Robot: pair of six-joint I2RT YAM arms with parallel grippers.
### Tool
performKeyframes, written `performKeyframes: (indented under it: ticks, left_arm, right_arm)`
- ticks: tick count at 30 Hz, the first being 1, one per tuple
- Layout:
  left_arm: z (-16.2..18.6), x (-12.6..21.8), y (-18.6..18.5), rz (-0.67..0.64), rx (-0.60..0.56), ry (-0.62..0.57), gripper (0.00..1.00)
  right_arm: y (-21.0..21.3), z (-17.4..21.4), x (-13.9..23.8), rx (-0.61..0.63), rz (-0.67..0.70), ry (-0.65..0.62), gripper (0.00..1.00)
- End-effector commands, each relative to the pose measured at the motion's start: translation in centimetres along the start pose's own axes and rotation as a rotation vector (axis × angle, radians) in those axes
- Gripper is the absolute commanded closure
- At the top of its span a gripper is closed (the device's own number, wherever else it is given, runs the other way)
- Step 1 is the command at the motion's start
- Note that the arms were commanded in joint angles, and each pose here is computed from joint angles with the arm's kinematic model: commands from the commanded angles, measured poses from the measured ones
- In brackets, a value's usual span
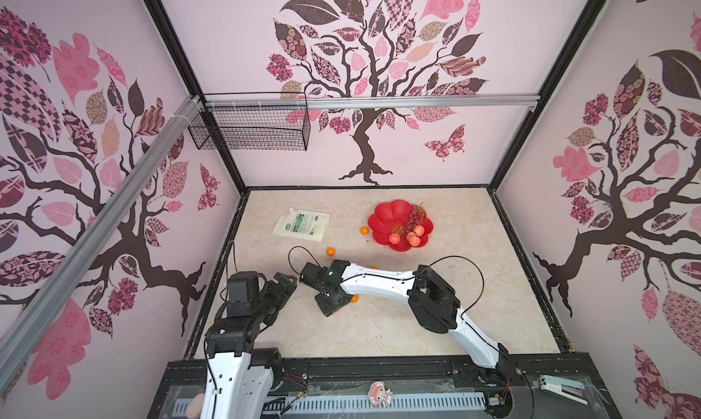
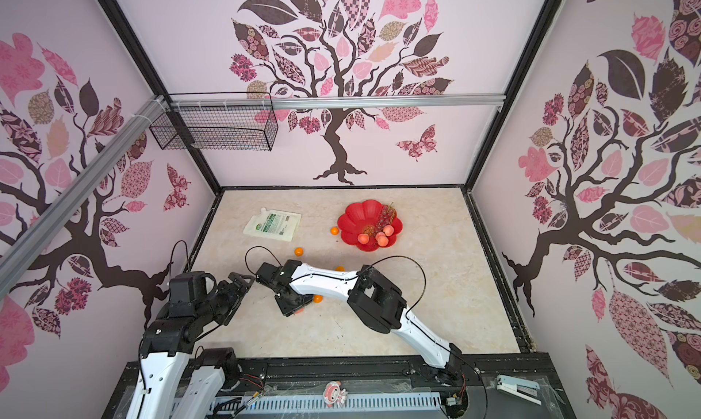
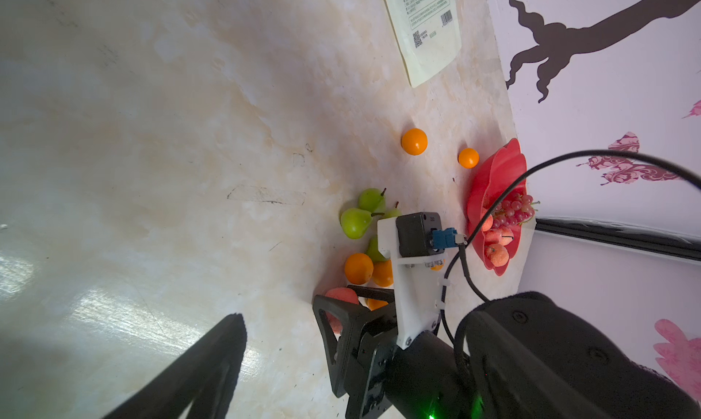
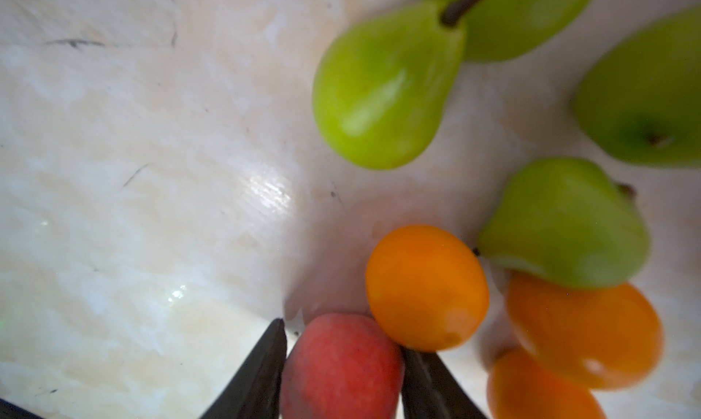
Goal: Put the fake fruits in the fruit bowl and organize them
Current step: 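Lower the right gripper and close it on the pink peach, then lift the pink peach and carry it over the red bowl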
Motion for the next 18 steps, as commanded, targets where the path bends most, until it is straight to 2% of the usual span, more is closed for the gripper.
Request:
performKeyframes:
  ticks: [1,12,18]
  left_arm:
    - [0.2,-0.8,0.2,0.017,-0.034,0.036,0.05]
    - [0.7,-1.1,-1.6,0.121,-0.093,0.099,0.06]
    - [1.5,-2.0,-3.5,0.188,-0.14,0.115,0.06]
  right_arm:
    - [-0.2,0.6,1.3,-0.011,-0.011,-0.002,0.54]
    - [-1.7,1.3,7.6,-0.076,-0.083,-0.115,0.55]
    - [-5.6,2.4,11.0,-0.158,-0.093,-0.177,0.56]
Point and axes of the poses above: each gripper's point midway between its finger pads, its own x axis back along the fingers, its own y axis along the line the jaws close on, z = x × y, the point moved 8 cm from there along x, back along the fingers, and after that the axes turned 5 degrees about x, right-handed, at the moved point
